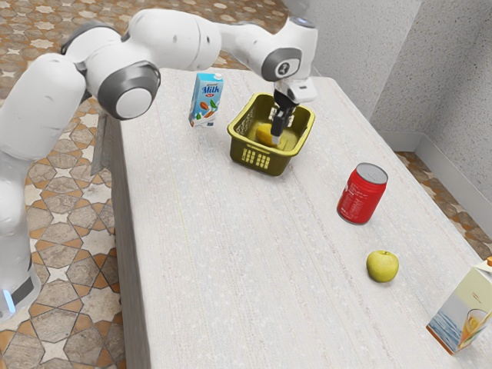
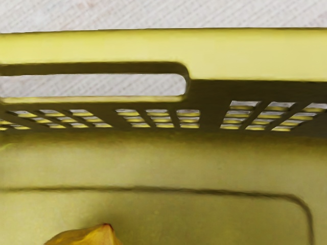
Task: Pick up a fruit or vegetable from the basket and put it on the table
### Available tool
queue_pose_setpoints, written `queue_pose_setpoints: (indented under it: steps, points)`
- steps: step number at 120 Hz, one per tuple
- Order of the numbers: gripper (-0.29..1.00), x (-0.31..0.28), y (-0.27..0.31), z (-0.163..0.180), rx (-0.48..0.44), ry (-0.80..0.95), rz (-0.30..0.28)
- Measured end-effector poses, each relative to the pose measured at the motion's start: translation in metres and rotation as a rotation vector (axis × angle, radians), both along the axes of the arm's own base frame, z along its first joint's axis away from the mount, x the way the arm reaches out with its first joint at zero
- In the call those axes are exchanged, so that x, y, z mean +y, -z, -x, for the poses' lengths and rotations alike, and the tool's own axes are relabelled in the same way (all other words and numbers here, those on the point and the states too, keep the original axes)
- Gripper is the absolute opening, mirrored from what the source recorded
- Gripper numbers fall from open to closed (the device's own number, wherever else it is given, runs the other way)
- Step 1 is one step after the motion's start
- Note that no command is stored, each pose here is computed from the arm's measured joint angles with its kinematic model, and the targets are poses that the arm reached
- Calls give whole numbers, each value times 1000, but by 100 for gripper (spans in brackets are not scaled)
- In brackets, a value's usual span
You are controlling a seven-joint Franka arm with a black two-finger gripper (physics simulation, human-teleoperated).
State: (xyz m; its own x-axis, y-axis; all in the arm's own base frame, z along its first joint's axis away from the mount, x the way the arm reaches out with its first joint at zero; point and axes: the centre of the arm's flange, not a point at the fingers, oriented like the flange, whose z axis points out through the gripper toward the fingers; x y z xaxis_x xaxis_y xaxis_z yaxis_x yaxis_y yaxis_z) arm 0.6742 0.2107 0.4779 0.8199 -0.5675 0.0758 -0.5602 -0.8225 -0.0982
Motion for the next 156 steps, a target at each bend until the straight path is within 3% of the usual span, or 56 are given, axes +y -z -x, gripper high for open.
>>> queue_pose_setpoints:
  steps: [59, 110, 135, 156]
  points:
    - [70, 24, 17, -15, -71, 69, -66]
    - [70, 6, 23, -21, -68, 141, -54]
    - [70, 60, 19, 1, -51, 76, -61]
    - [70, 66, 21, 6, -30, 77, -50]
